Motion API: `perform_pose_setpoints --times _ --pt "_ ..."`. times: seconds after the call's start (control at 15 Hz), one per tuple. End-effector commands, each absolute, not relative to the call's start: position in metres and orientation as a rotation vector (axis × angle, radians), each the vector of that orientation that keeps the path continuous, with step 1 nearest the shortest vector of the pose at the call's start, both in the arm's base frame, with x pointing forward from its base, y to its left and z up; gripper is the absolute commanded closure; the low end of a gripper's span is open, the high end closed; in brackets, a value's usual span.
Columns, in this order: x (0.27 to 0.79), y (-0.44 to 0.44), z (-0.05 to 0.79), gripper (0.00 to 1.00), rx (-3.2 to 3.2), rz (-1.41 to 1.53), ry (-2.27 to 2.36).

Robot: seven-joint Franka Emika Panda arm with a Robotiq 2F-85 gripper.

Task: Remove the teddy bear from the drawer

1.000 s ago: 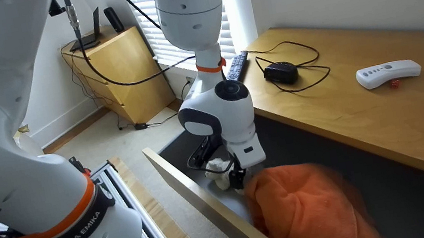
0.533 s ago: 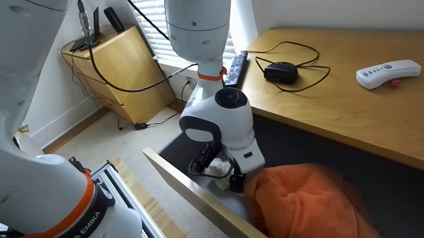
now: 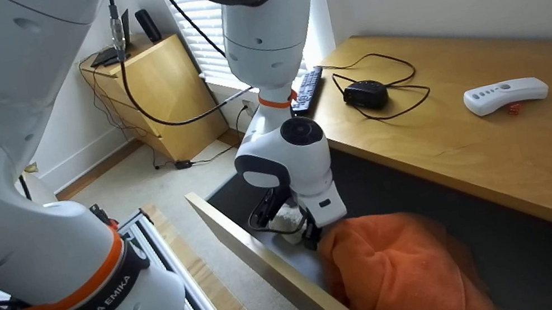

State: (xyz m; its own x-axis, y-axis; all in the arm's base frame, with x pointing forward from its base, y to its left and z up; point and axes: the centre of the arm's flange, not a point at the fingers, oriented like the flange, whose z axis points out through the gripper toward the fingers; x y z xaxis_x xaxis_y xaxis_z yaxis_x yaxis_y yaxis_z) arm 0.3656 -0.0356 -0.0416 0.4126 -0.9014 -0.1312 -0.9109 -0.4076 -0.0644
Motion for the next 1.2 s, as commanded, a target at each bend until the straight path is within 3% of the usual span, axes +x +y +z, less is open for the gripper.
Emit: perform_pose_setpoints --times 0.0,0.13,0.27,0.47,1.13 --pt "0.36 -0.039 -0.044 0.86 -2.512 0.104 1.642" --pt "0.359 -0.04 -0.035 0.97 -2.502 0.105 1.654" --pt "0.356 -0.041 -0.022 0.94 -2.492 0.105 1.659" --pt "0.347 -0.043 0.003 1.0 -2.468 0.111 1.659" --pt "0.328 -0.059 0.084 1.0 -2.375 0.097 1.699"
